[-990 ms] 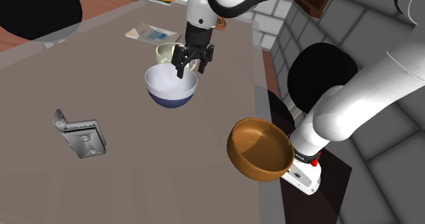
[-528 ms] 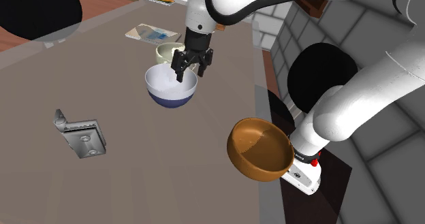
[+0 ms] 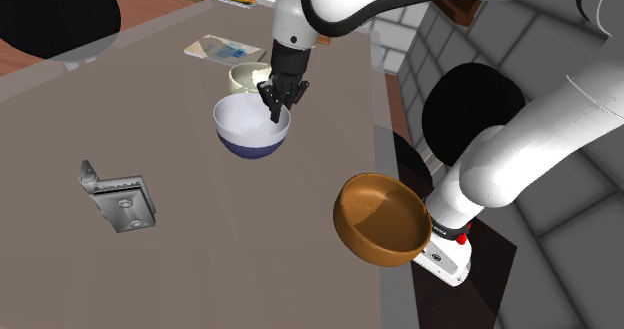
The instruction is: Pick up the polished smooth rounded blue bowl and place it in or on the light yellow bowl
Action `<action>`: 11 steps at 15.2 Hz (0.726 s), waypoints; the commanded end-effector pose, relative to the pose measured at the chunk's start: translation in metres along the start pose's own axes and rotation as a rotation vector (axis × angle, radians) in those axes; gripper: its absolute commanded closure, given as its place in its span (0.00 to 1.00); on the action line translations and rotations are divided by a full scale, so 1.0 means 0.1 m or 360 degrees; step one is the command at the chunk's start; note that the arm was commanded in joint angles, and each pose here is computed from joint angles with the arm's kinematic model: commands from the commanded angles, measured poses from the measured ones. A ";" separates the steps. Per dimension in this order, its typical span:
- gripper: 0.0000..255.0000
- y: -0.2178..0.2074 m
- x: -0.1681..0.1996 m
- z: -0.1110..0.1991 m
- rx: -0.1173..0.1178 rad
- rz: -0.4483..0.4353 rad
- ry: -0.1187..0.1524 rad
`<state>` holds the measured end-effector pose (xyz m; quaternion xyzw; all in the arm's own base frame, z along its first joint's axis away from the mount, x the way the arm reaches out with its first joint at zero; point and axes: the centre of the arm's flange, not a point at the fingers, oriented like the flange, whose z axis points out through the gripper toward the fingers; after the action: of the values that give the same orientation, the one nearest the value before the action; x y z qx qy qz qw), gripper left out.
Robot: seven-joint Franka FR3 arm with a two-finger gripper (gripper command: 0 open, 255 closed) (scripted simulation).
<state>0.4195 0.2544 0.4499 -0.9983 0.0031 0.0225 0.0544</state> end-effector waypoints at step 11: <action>1.00 -0.04 -0.02 -0.36 -0.0001 0.0000 -0.0002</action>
<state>0.4179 0.2543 0.4808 -0.9983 0.0030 0.0231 0.0541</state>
